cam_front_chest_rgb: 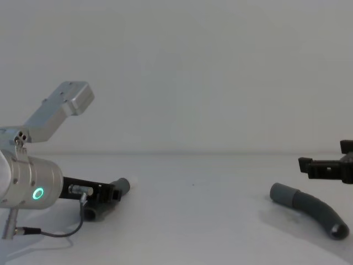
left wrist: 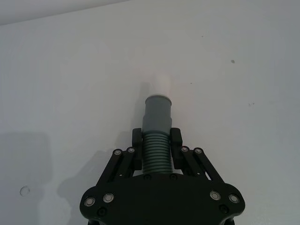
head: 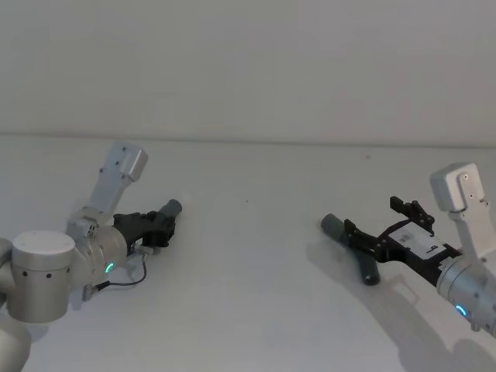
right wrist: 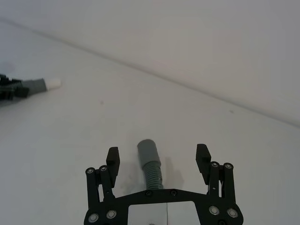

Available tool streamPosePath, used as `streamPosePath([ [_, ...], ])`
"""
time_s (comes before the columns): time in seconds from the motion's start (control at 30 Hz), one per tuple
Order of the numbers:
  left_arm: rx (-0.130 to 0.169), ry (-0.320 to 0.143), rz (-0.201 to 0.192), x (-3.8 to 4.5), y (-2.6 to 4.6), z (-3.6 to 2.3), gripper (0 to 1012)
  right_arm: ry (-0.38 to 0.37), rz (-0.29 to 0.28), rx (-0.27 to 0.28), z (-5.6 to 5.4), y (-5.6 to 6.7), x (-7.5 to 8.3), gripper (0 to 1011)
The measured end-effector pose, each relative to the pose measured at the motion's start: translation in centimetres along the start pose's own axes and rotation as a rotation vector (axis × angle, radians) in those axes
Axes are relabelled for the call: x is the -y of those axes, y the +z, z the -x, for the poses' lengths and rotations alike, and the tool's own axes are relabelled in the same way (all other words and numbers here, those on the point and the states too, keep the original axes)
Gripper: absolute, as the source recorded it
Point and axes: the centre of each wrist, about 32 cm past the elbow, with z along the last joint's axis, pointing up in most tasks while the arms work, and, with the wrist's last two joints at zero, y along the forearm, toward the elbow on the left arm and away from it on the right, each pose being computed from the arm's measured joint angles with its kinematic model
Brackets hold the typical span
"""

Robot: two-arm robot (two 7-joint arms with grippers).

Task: Use both hands to pick up one end of the pipe from the table, align the ends, and insert them.

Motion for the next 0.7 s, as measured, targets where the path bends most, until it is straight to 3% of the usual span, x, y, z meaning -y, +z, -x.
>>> streamPosePath([
  [0.33, 0.0, 0.0, 0.0, 0.0, 0.0, 0.0, 341, 0.032, 0.066, 0.008, -1.2, 0.6, -0.6, 1001],
  [0.7, 0.0, 0.0, 0.0, 0.0, 0.0, 0.0, 341, 0.072, 0.115, 0.027, -1.4, 0.7, -1.3, 1001],
])
